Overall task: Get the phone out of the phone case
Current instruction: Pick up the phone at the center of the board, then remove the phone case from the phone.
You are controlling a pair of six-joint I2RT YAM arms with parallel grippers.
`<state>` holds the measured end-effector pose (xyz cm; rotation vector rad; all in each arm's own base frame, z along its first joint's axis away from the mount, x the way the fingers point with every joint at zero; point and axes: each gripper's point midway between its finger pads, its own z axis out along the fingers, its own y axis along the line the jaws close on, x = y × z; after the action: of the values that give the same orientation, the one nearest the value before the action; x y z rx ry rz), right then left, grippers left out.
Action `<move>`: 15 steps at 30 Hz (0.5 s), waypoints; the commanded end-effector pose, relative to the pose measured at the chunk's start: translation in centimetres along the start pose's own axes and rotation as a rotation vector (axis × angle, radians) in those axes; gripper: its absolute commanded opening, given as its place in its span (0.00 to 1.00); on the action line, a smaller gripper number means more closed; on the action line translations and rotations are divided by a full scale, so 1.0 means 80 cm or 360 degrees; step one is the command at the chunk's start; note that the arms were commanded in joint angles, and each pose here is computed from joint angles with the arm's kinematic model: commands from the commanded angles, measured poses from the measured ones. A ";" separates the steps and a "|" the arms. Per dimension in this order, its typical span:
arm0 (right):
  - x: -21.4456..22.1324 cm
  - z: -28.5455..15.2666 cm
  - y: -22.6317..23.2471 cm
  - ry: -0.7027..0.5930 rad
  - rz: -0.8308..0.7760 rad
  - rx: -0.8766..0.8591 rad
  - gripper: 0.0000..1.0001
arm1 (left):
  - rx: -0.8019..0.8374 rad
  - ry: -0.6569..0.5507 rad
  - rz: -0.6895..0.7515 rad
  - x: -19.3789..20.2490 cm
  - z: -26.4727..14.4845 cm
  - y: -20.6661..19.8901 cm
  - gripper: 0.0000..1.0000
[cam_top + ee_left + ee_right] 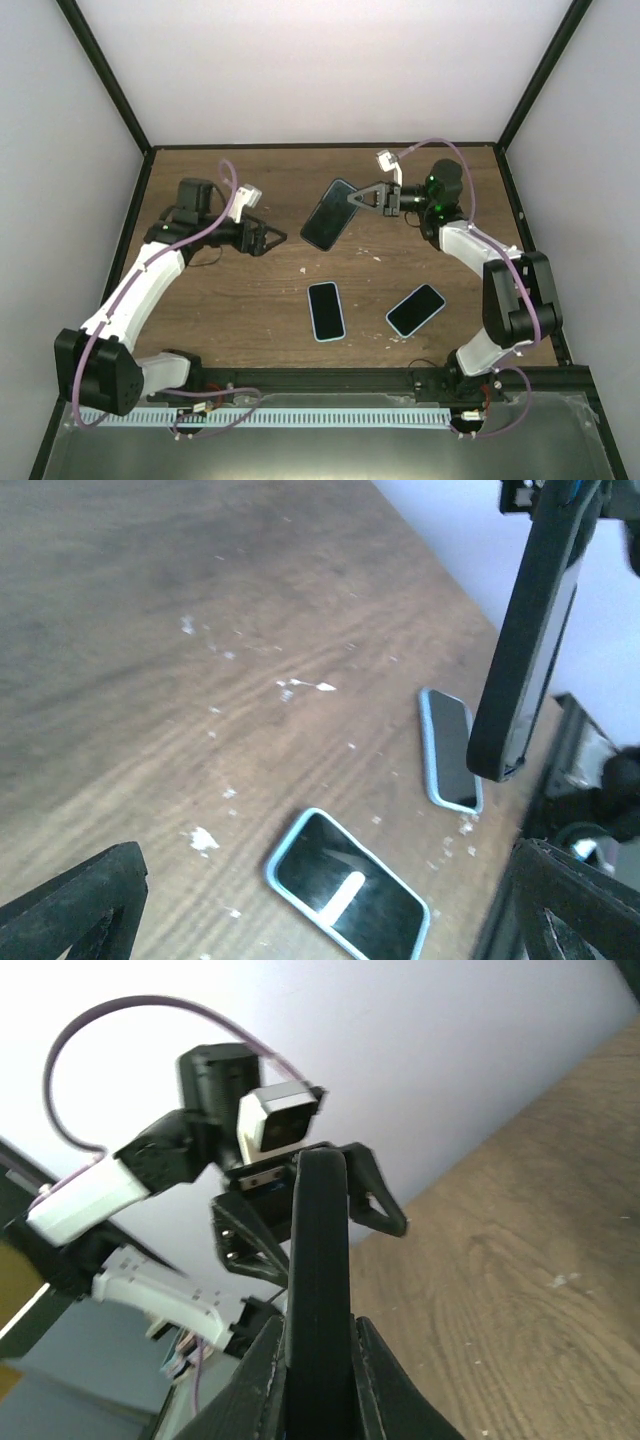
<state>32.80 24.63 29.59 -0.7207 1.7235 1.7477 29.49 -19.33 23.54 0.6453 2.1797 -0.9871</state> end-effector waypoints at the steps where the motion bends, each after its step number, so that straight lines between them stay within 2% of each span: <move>1: 0.003 -0.006 0.072 0.0096 -0.0308 -0.0208 0.01 | 0.0324 -0.0039 0.0078 0.007 -0.012 -0.049 1.00; 8: 0.007 -0.009 0.087 0.0094 -0.0358 -0.0241 0.01 | 0.0490 -0.0012 0.0112 0.016 -0.012 -0.077 0.98; 15: 0.010 -0.005 0.100 0.0102 -0.0399 -0.0274 0.01 | 0.0477 0.0070 0.0183 0.028 0.008 -0.092 0.94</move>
<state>28.00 24.20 32.45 -0.9685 1.5536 1.7695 23.74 -23.20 25.04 0.8769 2.0520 -1.2672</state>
